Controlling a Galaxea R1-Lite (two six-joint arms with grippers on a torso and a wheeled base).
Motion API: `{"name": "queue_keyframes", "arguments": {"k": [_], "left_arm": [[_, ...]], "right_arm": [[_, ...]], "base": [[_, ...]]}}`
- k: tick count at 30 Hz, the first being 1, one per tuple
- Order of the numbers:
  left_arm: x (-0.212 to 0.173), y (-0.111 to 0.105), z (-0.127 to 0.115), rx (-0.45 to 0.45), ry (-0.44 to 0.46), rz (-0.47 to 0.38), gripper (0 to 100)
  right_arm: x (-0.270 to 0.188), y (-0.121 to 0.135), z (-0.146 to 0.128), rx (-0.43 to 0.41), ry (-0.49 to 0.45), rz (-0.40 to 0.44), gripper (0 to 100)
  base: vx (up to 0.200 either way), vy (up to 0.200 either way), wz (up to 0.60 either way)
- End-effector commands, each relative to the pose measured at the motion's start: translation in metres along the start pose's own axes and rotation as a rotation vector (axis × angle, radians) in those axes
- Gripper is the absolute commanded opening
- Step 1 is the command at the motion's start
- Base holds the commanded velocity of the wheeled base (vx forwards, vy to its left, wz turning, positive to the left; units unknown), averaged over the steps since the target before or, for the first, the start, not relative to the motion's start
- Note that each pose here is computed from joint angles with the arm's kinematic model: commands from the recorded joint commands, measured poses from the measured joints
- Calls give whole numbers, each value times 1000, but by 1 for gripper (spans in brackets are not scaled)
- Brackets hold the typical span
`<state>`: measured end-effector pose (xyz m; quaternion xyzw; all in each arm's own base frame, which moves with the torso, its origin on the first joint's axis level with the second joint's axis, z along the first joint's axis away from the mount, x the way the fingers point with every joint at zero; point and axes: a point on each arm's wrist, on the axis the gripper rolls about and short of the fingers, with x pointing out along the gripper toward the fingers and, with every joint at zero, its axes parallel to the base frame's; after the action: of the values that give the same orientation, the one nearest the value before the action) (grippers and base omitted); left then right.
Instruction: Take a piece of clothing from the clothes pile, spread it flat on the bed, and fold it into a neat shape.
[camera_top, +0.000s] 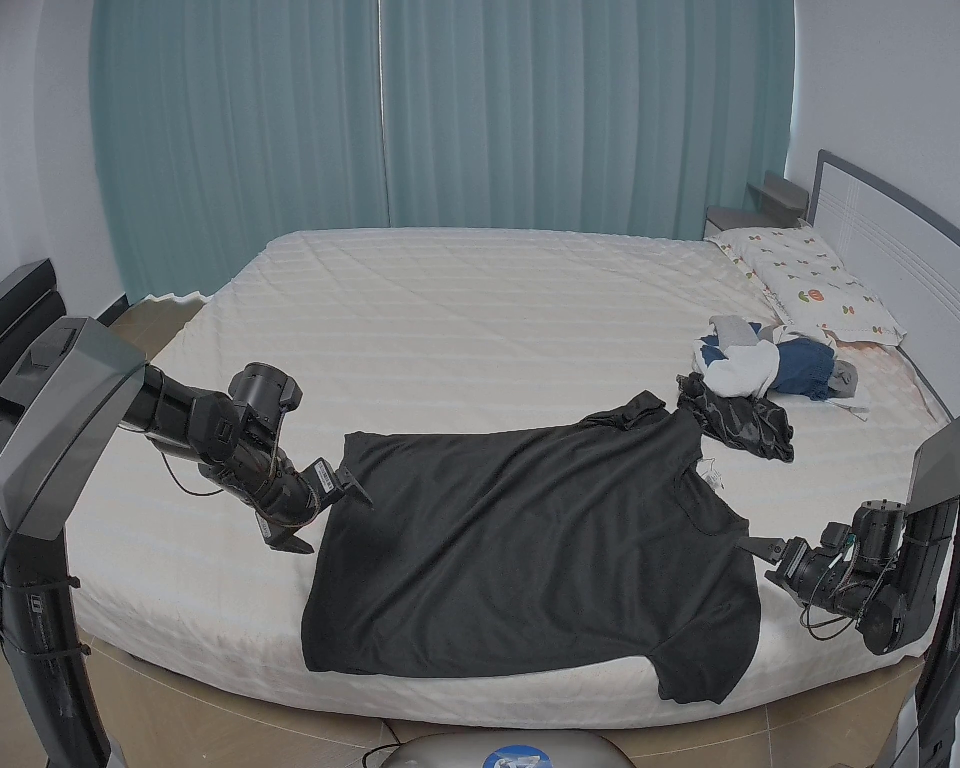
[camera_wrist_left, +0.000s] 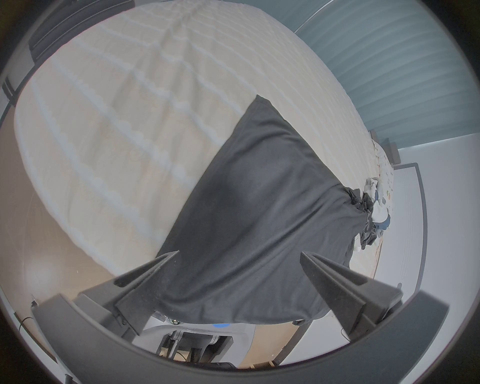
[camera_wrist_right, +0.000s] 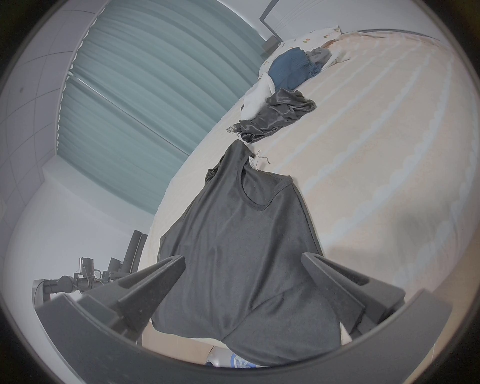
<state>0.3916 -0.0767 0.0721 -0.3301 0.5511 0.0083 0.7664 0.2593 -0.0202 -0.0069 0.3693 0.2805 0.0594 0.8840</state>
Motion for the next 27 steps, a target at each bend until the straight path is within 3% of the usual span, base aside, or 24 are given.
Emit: {"name": "queue_keyframes", "arguments": {"k": [1,9,15,22,27], "left_arm": [[2,1,1,-5,5,-1,100],[3,3,4,-23,4,-5,100],[7,6,6,-31,3,0,100],[7,5,7,-33,1,-4,100],[10,3,13,-88,-9,-14,100]], "right_arm": [[3,-1,-2,-1,8,1,100],[4,-1,-4,-2,10,-2,100],[5,-1,-4,-2,11,-4,100],[6,-2,-4,-1,12,-7,100],[7,-3,-5,0,14,-9,100]], "base": [[0,0,0],[0,0,0],[0,200,0],[0,0,0],[0,0,0]]}}
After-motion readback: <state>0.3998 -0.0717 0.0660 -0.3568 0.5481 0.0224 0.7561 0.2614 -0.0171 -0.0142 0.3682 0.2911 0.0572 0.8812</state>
